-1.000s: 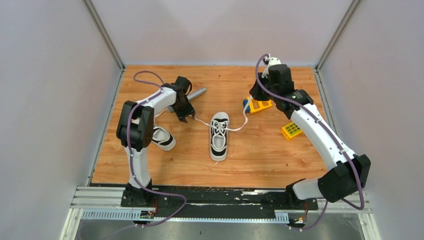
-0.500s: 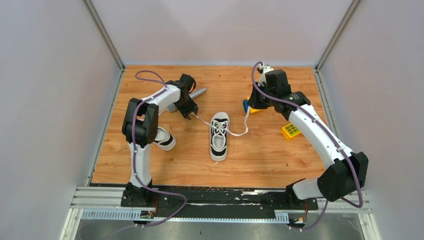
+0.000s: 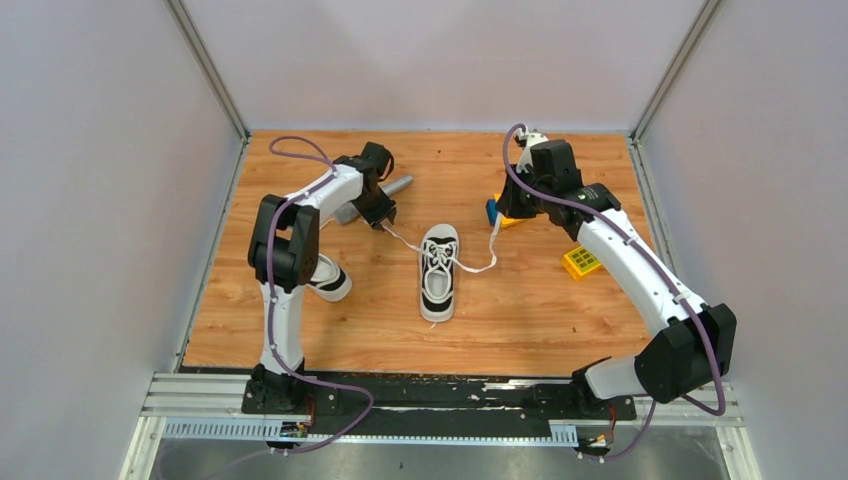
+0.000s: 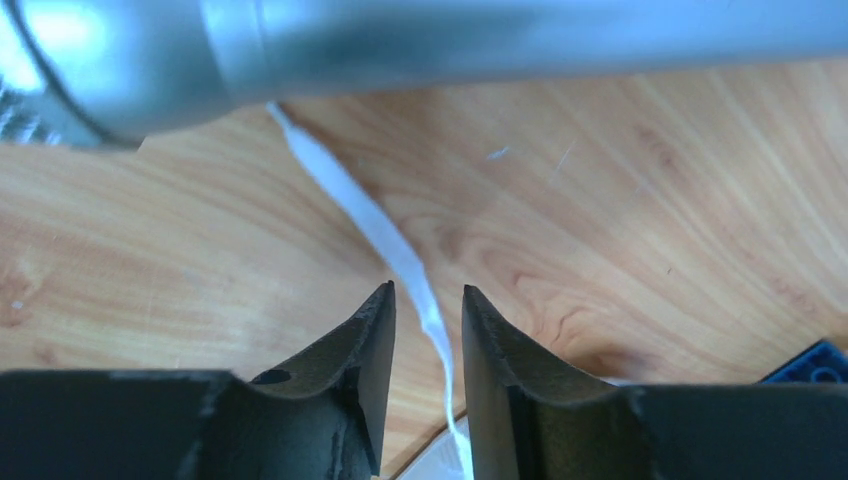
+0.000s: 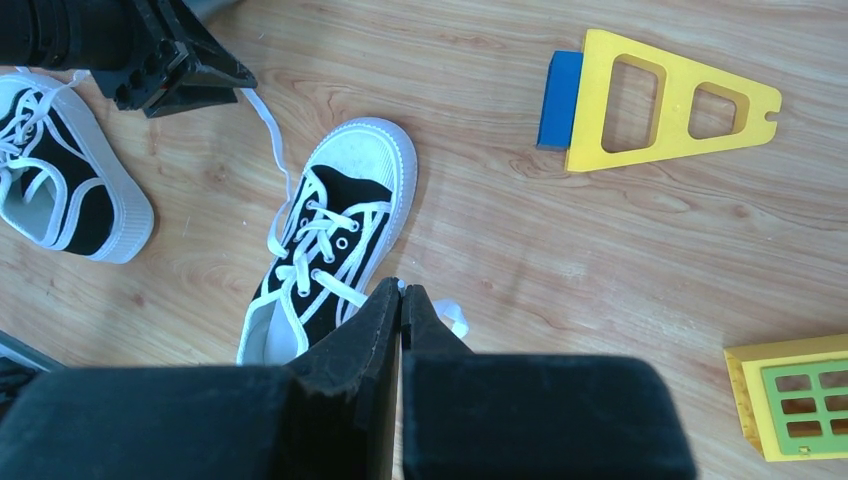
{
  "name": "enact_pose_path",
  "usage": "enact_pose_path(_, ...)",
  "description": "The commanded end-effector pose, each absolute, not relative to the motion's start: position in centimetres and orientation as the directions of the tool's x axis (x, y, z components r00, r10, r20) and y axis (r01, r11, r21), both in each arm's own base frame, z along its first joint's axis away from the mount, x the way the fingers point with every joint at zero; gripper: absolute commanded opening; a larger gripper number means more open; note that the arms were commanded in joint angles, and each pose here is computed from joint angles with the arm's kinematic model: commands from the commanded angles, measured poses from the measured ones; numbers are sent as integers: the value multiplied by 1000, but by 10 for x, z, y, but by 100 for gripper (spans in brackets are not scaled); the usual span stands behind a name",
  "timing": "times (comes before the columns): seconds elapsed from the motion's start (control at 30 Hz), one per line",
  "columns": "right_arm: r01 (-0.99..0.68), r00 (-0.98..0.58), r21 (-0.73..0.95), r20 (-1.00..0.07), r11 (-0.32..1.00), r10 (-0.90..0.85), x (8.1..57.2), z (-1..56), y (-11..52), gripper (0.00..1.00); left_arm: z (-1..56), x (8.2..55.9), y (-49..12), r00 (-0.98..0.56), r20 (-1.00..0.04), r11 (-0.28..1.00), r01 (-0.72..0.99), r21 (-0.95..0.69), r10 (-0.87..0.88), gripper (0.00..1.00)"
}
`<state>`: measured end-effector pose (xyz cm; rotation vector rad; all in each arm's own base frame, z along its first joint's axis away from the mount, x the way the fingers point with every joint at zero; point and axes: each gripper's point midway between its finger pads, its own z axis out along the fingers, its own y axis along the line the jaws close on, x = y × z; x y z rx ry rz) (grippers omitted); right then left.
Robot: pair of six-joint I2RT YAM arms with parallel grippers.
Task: Tie the shoes
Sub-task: Cross the shoelace with the shoelace.
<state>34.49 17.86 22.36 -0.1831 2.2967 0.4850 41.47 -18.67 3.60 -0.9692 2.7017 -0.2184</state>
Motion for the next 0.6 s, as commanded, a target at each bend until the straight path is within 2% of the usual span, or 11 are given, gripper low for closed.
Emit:
enact_pose_path(0.0, -297, -651, 256, -759, 920, 1, 354, 234, 178, 0, 26, 436, -184, -729, -269, 777, -597, -202, -630, 36)
enact_pose_path(0.27, -310, -616, 251, -788, 917, 7, 359, 242, 177, 0, 15, 417, -179, -763, -271, 809, -569, -148, -586, 29)
enact_pose_path(0.3, -314, -614, 254, -790, 915, 8, 359, 242, 177, 0, 14, 418, -179, -769, -276, 817, -557, -151, -576, 18)
enact_pose_path(0.37, -319, -609, 255, -793, 913, 9, 359, 244, 178, 0, 12, 421, -183, -791, -291, 843, -513, -163, -538, 5)
enact_pose_path(0.4, -318, -607, 256, -795, 913, 11, 359, 245, 177, 0, 13, 422, -184, -795, -296, 848, -503, -167, -530, 6)
enact_pose_path(0.47, -321, -606, 260, -796, 910, 14, 358, 246, 177, 0, 21, 424, -189, -796, -306, 853, -487, -187, -522, 26)
enact_pose_path(0.5, -324, -605, 262, -796, 909, 14, 357, 247, 177, 0, 27, 426, -191, -795, -314, 855, -480, -197, -518, 41)
enact_pose_path(0.57, -325, -604, 266, -797, 908, 18, 356, 248, 177, 0, 33, 426, -194, -793, -322, 856, -473, -209, -517, 47)
